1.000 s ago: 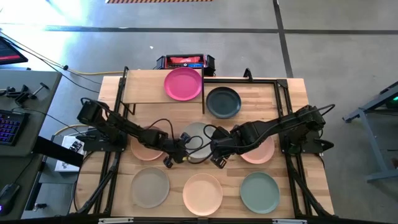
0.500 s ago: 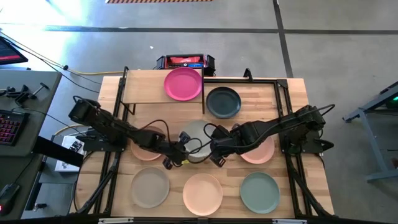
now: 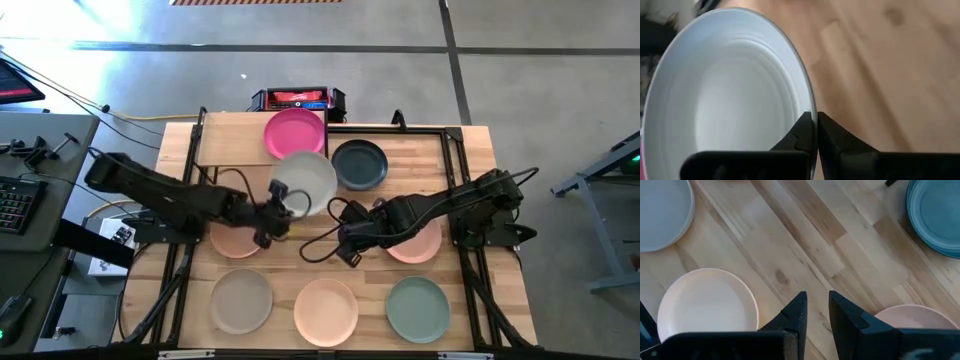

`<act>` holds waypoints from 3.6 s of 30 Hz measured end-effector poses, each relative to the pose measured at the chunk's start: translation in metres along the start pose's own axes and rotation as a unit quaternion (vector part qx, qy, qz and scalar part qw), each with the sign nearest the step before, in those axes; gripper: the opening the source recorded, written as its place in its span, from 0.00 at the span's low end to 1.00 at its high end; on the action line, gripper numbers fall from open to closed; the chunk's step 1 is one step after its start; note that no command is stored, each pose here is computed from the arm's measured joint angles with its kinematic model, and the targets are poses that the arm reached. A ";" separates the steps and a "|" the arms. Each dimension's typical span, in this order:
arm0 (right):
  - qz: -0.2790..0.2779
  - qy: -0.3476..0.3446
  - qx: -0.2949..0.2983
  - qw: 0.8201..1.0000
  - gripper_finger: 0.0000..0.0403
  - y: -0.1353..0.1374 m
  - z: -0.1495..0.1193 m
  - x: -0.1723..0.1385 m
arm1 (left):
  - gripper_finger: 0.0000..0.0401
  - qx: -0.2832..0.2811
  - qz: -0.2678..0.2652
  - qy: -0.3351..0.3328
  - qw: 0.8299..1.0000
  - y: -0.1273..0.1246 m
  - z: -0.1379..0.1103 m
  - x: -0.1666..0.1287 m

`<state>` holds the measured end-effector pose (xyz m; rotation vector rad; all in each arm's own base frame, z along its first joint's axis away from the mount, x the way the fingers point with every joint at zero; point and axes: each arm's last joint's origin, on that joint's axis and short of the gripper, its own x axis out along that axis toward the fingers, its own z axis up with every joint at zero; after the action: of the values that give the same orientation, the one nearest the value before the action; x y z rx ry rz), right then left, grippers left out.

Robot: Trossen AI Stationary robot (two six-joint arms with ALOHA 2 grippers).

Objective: Place and stack plates onto a shelf
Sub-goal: Stack the top gray plate on top of the pink plate on the shelf, then stack the top light orange plate on top of the gray plate on the shelf

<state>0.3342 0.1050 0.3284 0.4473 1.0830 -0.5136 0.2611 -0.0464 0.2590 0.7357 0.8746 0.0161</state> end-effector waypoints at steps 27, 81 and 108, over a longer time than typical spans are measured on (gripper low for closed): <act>-0.003 -0.018 0.000 1.000 0.15 0.000 0.002 0.000 | 0.01 -0.151 0.036 0.044 0.987 0.120 -0.076 0.006; 0.010 -0.027 0.031 0.999 0.15 0.003 0.004 0.000 | 0.35 -0.202 0.053 0.048 0.977 0.127 -0.081 0.017; 0.048 0.024 0.073 0.996 0.15 0.011 -0.006 -0.003 | 0.34 -0.255 0.054 0.034 0.965 0.109 -0.074 -0.030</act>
<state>0.3351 0.1176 0.3296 0.6385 1.0680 -0.5009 0.2197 0.0705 0.3135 0.2980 0.8465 0.3546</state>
